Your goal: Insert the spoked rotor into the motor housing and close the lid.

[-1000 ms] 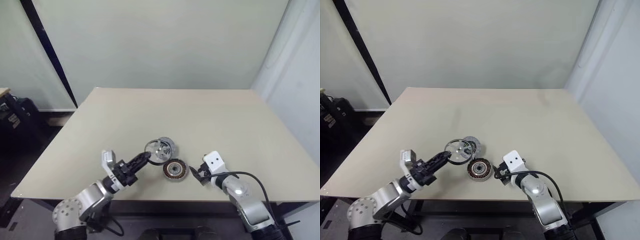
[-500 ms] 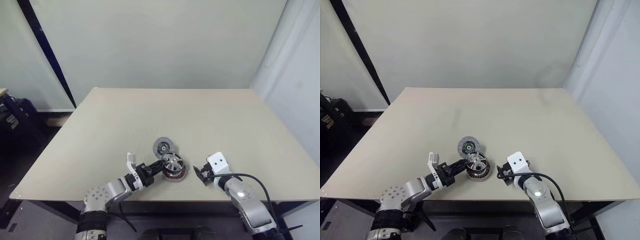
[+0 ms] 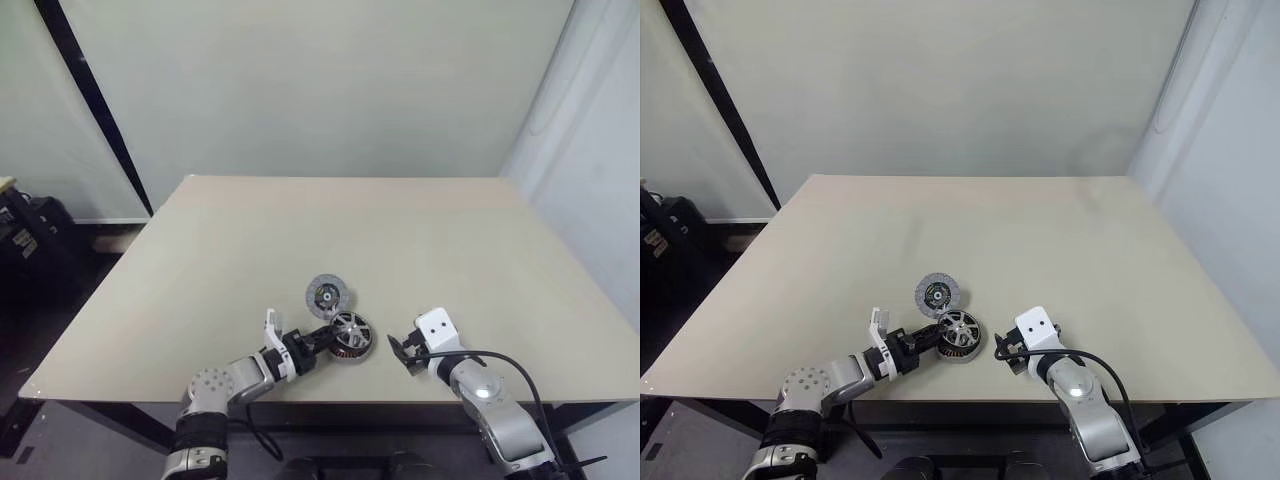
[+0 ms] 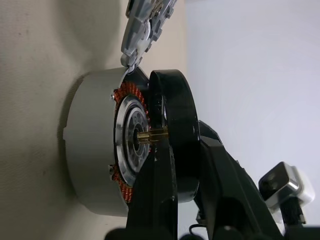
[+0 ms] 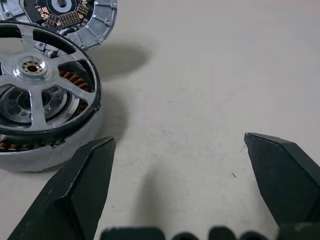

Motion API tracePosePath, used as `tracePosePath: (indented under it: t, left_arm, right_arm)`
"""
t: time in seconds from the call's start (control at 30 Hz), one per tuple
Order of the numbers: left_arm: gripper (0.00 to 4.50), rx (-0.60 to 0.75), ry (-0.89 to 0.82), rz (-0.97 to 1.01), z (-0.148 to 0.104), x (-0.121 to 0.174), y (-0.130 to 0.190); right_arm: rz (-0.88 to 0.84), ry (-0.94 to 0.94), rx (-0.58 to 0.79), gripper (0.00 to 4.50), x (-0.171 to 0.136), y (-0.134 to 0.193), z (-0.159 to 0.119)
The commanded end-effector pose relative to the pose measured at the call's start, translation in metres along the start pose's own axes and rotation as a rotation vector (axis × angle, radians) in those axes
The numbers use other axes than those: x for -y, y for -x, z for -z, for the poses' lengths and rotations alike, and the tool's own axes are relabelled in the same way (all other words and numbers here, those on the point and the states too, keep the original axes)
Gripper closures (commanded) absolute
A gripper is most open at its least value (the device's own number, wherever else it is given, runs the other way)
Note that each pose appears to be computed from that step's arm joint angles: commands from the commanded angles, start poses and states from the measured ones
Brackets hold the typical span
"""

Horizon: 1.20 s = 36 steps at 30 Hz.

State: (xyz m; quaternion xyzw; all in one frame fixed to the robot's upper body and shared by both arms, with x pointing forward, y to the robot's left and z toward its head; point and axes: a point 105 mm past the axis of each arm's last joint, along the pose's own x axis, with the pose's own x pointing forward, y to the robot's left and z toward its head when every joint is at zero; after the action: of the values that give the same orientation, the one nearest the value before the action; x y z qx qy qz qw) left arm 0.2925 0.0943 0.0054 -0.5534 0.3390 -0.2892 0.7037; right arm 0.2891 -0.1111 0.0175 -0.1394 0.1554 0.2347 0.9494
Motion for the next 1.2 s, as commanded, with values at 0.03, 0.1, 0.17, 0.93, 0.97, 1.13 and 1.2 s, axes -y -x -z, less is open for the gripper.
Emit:
tracePosePath:
  t: [0.03, 0.1, 0.17, 0.93, 0.97, 1.13, 1.2]
  left_arm:
    - [4.25, 0.005, -0.034, -0.006, -0.007, 0.003, -0.001]
    - [3.90, -0.001, -0.040, -0.008, -0.006, 0.002, -0.001]
    - [3.25, -0.002, -0.045, -0.014, -0.007, 0.002, 0.000]
    - [0.02, 0.019, -0.903, 0.018, -0.036, 0.101, 0.028]
    - [0.19, 0.058, -0.967, 0.018, -0.044, 0.100, 0.035]
    - [1.62, 0.118, -1.104, -0.070, -0.065, 0.082, 0.061]
    - [2.36, 0.154, -1.113, -0.087, -0.072, 0.077, 0.069]
  right_arm:
    - [0.026, 0.025, 0.062, 0.00, 0.006, 0.002, -0.019]
    - [0.024, 0.025, 0.063, 0.00, 0.005, 0.001, -0.019]
    - [0.022, 0.024, 0.063, 0.00, 0.004, 0.001, -0.019]
    - [0.019, -0.005, 0.095, 0.00, 0.005, -0.002, -0.027]
    - [-0.009, -0.047, 0.120, 0.18, 0.001, -0.001, -0.034]
    - [-0.250, -0.159, 0.158, 1.64, -0.039, 0.005, -0.058]
    - [-0.314, -0.143, 0.136, 2.39, -0.052, 0.004, -0.059]
